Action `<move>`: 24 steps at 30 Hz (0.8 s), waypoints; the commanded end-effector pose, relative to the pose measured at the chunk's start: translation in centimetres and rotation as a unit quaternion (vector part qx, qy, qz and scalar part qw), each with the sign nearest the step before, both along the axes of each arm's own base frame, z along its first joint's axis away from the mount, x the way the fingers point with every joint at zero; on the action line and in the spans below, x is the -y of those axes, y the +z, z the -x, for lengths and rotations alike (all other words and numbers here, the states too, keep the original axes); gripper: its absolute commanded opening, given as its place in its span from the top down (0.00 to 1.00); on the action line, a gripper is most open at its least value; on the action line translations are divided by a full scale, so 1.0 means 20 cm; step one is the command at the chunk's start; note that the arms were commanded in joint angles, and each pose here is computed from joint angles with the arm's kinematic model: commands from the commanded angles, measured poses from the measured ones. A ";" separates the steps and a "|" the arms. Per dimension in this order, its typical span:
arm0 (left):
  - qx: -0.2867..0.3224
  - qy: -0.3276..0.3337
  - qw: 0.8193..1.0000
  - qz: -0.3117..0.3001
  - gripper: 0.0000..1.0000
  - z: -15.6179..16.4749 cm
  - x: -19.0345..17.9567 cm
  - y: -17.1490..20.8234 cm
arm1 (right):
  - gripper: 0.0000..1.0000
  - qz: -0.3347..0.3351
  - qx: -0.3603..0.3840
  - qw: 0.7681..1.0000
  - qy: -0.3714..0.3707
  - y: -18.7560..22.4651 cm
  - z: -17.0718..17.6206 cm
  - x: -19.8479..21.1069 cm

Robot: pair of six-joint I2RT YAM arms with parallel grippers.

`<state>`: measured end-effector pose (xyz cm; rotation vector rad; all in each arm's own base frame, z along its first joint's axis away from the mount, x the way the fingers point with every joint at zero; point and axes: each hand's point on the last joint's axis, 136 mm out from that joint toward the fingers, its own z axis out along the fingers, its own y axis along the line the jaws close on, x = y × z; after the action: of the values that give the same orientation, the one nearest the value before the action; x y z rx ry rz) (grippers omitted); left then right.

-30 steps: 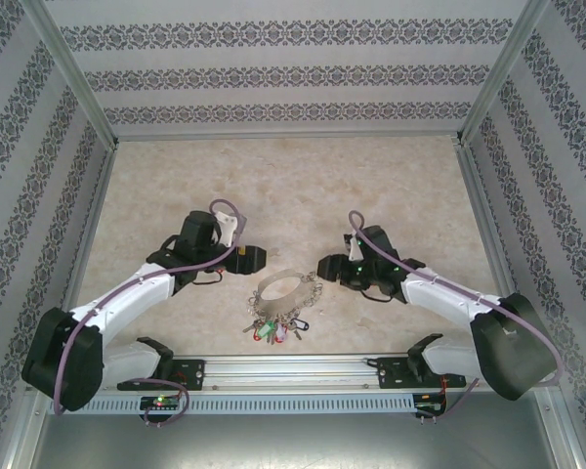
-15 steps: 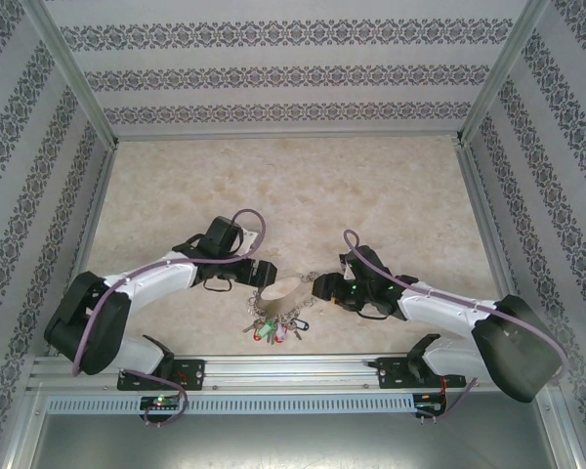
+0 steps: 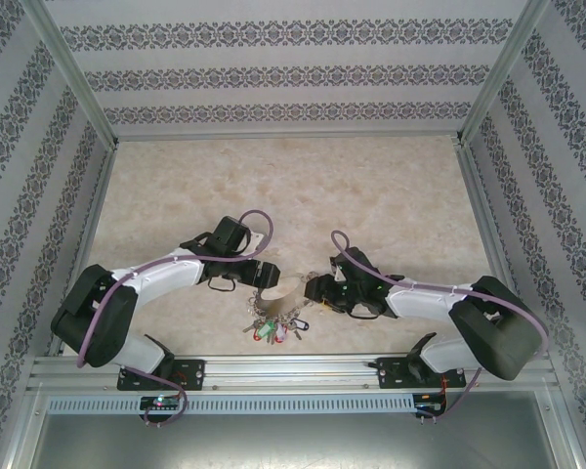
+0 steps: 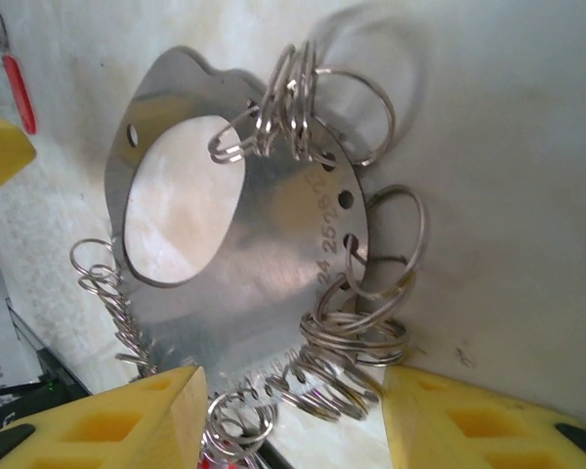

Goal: Put the keys on the keyring

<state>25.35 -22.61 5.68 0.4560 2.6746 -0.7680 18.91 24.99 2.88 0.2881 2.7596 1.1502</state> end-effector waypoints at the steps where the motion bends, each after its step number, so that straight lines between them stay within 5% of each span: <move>1: -0.023 -0.004 0.999 -0.022 0.20 0.05 -0.02 -0.07 | 0.49 -0.007 0.008 0.999 -0.035 -0.02 -0.04 0.00; 24: -0.057 -0.009 0.998 -0.002 0.44 0.04 0.06 -0.17 | 0.58 -0.068 0.034 0.997 -0.019 0.05 -0.16 -0.13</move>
<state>25.07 -22.46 2.64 0.4249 2.7789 -0.7432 20.86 26.68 2.99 0.3618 2.6787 1.2853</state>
